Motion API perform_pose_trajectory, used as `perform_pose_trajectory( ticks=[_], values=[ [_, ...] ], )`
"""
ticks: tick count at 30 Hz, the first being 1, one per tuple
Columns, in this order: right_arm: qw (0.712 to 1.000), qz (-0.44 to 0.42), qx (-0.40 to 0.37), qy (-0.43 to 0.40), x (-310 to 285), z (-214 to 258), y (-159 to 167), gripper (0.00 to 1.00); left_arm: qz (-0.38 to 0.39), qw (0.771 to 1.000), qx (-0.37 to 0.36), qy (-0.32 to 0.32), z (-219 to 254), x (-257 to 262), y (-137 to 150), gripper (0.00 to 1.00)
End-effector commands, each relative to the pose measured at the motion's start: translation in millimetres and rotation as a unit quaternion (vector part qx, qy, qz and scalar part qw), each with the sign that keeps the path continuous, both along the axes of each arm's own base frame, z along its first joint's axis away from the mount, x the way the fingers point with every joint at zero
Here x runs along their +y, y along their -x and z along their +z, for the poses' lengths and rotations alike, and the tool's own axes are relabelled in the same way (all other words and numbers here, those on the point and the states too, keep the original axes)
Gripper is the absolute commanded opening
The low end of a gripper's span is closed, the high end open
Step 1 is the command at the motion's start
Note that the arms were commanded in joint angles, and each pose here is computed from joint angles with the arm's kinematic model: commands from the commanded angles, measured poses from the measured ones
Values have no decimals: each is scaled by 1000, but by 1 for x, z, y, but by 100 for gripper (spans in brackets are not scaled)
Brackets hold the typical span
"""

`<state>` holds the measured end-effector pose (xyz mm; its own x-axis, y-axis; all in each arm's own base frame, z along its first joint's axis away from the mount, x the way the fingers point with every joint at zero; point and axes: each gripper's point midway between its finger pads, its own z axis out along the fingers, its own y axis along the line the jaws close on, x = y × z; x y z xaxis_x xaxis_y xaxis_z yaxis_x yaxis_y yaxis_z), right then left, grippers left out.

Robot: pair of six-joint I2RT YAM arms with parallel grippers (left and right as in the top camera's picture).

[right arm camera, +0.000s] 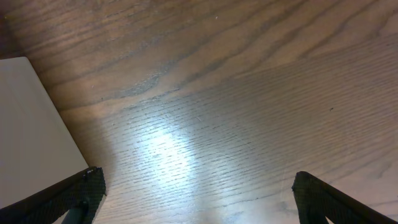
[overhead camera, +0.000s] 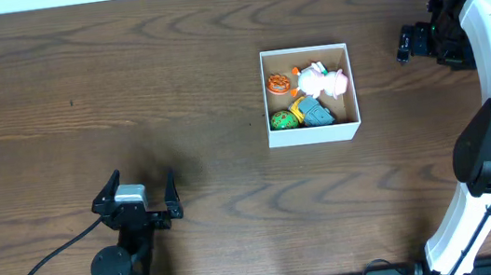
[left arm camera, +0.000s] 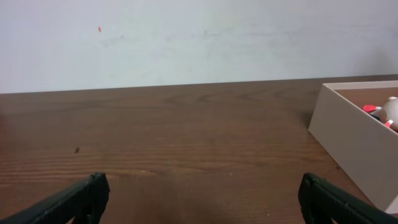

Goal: Pack container

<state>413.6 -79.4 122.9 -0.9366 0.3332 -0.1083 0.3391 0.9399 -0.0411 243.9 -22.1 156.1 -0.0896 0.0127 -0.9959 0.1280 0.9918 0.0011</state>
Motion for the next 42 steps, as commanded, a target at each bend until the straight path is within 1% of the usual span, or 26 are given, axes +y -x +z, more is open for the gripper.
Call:
perform_pose_trajectory(
  ticks=[1, 28, 34, 38, 42],
  values=[
    [1000, -8, -4, 2, -3, 4, 1, 99, -4, 1000, 23, -6, -15, -1, 1, 98],
    [1000, -4, -7, 2, 1, 6, 0, 99, -4, 1000, 23, -6, -15, -1, 1, 98],
    [999, 12, -49, 8, 14, 40, 1, 99, -4, 1000, 23, -6, -15, -1, 1, 98],
    [995, 34, -96, 13, 33, 77, 5, 99, -4, 1000, 23, -6, -15, -1, 1, 98],
    [986, 63, -153, 15, 58, 122, 15, 99, -4, 1000, 23, -6, -15, -1, 1, 98]
  ],
)
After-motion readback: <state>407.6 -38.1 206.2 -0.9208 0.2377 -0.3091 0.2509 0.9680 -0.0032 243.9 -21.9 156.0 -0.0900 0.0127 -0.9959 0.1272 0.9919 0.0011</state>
